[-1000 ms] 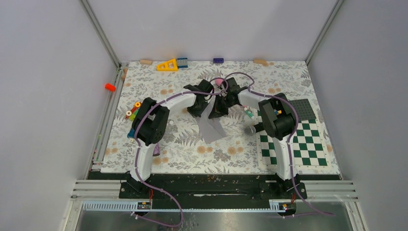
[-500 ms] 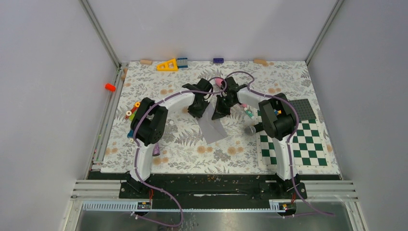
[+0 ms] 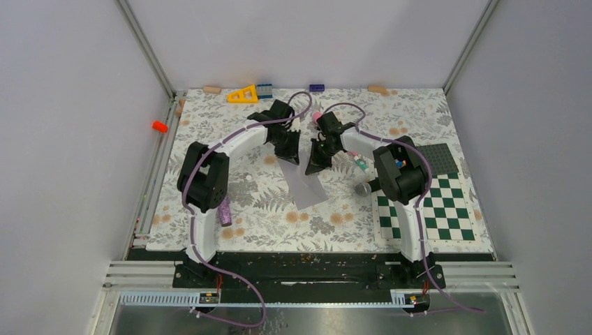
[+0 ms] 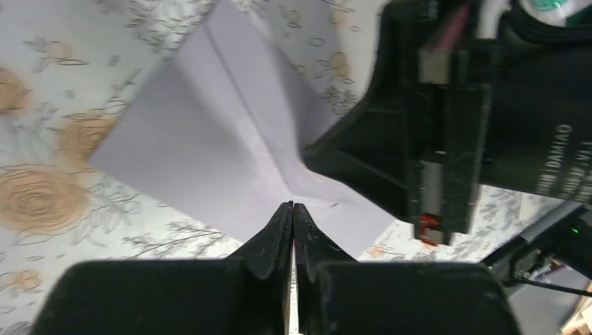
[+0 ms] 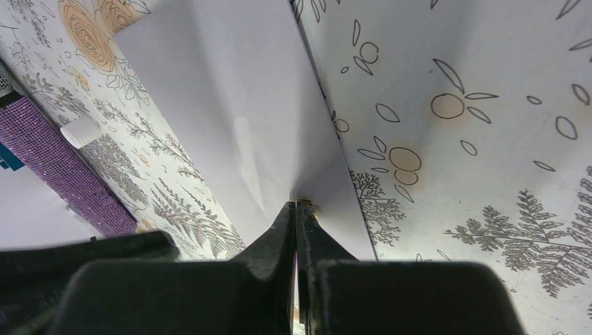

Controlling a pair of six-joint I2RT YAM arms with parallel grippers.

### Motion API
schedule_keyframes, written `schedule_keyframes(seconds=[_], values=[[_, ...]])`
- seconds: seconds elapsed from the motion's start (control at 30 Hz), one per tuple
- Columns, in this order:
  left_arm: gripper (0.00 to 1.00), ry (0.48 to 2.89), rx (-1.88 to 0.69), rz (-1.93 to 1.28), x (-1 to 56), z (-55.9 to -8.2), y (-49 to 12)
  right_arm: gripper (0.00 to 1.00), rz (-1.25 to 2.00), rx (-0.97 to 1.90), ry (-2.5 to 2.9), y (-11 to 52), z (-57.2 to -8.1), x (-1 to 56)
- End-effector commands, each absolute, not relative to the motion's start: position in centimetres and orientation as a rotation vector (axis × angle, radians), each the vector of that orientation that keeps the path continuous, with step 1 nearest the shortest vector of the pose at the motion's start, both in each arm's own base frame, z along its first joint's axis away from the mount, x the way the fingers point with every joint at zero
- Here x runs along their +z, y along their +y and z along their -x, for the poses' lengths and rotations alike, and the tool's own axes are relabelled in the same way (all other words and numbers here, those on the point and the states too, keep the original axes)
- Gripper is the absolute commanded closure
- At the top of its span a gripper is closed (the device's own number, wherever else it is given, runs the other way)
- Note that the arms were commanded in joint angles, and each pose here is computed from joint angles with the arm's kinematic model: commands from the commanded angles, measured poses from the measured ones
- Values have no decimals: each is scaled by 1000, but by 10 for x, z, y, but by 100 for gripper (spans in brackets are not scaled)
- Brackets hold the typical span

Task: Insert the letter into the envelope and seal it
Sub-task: Seal the envelope flap on the envelope.

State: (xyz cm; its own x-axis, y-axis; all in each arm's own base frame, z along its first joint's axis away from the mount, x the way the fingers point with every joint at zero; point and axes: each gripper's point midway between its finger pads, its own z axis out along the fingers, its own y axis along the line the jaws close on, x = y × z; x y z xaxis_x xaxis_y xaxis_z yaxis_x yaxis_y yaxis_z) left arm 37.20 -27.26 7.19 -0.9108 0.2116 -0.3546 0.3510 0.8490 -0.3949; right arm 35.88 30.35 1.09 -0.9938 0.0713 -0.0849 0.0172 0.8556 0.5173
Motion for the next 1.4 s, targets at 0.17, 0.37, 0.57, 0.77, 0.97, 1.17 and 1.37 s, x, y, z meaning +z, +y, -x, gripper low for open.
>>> schedule_keyframes(seconds=[0.17,0.37,0.57,0.77,0.97,1.17,1.37], values=[[100,2757,-902,-398,68,-358,-317,100,-56,703,2956,295,-351,8],[100,2816,-754,-362,45,-360,-308,100,-59,706,2955,295,-350,8],[100,2843,-607,-349,29,-367,-296,100,-63,711,2955,293,-348,7],[100,2874,-528,-337,16,-370,-290,100,-60,758,2953,297,-344,9],[100,2903,-502,-328,6,-367,-287,100,-43,826,2916,302,-340,23],[100,2906,-511,-331,5,-366,-289,100,104,751,2862,287,-333,31],[100,2919,-519,-337,2,-362,-288,100,315,585,2654,255,-334,48]])
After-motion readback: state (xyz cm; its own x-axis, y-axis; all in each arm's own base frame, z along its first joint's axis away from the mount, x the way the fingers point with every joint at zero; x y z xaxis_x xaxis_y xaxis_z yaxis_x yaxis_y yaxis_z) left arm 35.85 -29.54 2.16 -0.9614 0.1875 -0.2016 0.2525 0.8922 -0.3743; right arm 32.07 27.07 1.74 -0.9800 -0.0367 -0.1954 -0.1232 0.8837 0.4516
